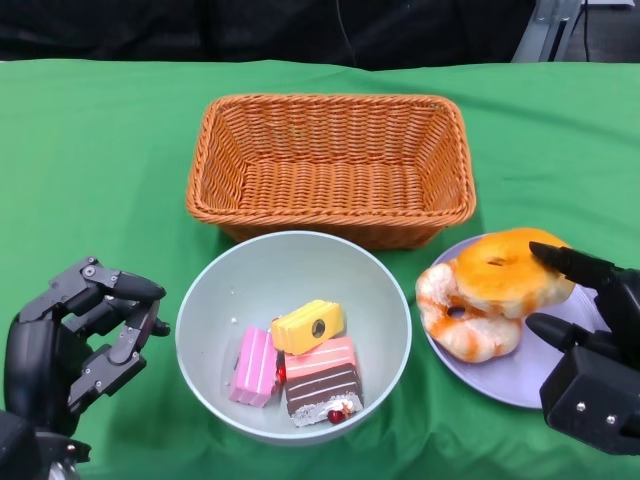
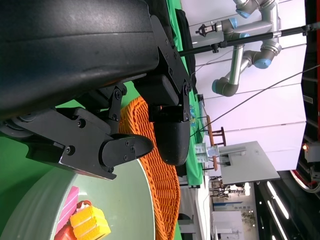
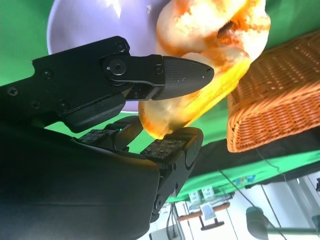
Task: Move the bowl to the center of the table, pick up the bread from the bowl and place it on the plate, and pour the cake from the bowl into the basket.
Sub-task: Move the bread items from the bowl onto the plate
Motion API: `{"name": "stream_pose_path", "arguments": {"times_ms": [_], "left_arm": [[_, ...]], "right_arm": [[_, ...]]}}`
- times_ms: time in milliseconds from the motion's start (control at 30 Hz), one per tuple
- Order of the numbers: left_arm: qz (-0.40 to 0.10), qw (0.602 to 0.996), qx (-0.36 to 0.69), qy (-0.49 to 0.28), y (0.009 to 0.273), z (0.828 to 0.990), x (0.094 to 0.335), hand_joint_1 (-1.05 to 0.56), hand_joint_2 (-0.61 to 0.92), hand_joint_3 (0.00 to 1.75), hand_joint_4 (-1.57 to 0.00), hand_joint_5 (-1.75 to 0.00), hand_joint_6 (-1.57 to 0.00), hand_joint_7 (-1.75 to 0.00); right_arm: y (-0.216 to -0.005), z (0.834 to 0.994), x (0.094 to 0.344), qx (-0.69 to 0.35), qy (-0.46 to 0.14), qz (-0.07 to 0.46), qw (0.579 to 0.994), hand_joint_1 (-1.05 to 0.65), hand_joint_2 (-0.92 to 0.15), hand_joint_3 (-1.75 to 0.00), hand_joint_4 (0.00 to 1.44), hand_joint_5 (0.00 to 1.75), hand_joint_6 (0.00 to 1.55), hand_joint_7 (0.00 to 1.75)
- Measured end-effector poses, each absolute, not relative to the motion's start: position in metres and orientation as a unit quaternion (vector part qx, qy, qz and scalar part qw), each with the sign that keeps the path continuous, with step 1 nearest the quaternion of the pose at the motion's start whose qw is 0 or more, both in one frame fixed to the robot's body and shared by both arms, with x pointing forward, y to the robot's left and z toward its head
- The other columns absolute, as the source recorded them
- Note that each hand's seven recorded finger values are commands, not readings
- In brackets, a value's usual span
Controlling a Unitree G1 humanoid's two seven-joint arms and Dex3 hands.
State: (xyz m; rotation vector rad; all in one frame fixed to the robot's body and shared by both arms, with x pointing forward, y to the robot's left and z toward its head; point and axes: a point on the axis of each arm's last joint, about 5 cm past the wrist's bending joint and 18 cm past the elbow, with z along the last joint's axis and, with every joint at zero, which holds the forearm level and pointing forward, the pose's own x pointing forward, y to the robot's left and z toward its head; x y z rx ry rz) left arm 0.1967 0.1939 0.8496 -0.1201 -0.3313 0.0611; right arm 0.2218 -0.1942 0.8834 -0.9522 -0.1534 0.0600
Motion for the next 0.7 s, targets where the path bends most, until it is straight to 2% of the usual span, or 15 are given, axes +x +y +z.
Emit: {"name": "stream_pose_path", "arguments": {"times_ms": [233, 700], "left_arm": [[0.029, 0.984, -0.061, -0.165, 0.1941, 0.8495, 0.1967, -0.07, 0.84, 0.55, -0.73, -1.52, -0.85, -1.03], [0.029, 0.984, -0.061, -0.165, 0.1945, 0.8495, 0.1967, -0.07, 0.82, 0.57, -0.73, -1.50, -0.84, -1.04]], "right_arm": [[-0.1902, 0.8821, 0.2208, -0.440, -0.118, -0.005, 0.890, -0.93, -0.92, -0.50, 0.62, 0.02, 0.56, 0.01], [-0.1894, 0.8851, 0.2223, -0.420, -0.145, -0.043, 0.895, -0.93, -0.92, -0.50, 0.66, 0.03, 0.64, 0.03]]}}
